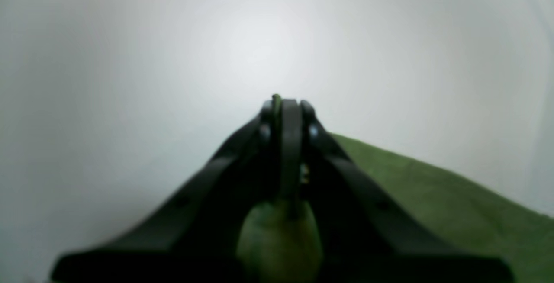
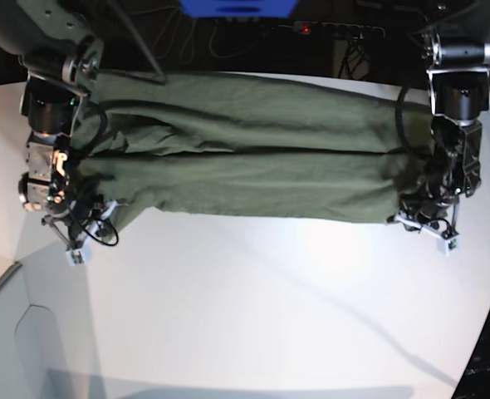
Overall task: Layout the t-shirt on the table in an organized manner, then fold the t-shirt properly
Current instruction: 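Drag the folded shirt strip toward the robot with both grippers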
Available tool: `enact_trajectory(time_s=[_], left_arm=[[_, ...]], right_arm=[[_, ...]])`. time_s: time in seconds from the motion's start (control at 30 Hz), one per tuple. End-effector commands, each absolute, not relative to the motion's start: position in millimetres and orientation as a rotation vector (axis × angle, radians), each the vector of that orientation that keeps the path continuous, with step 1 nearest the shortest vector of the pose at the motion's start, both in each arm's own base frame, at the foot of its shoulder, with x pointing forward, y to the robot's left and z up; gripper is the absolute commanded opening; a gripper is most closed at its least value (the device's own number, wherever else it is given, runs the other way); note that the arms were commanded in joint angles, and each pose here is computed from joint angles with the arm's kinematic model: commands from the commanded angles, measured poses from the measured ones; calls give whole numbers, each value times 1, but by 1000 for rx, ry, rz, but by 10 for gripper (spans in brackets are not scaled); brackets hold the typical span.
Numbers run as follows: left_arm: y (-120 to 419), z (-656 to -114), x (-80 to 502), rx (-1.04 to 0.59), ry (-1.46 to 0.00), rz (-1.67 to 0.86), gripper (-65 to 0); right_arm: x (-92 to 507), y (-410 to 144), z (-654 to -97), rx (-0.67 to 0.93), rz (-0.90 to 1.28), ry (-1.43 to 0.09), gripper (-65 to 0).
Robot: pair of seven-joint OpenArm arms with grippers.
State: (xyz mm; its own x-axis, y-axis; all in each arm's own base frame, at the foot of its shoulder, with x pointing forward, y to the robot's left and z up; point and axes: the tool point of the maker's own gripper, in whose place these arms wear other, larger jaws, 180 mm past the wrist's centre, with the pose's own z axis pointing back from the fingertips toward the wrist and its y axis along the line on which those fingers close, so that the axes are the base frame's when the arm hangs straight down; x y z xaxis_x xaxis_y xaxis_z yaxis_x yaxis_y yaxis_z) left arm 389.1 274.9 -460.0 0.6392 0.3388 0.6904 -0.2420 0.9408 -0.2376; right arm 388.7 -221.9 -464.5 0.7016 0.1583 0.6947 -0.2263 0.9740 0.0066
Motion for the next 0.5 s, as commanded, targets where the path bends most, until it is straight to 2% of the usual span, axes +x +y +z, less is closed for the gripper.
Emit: enact_trajectory(time_s=[0.0,0.27,0.47], left_arm=[[281,-438,409,-127,-881,328,-650],[274,-384,442,-141,-1025,278,-650],[267,-344,456,-150,-1131,235,-650]], right_arm=[[411,-229,-437,76,215,-852,-650],[436,-241,-374,-27,264,-1011,-650],[436,-244,-367,-41,266,-1033,-650]])
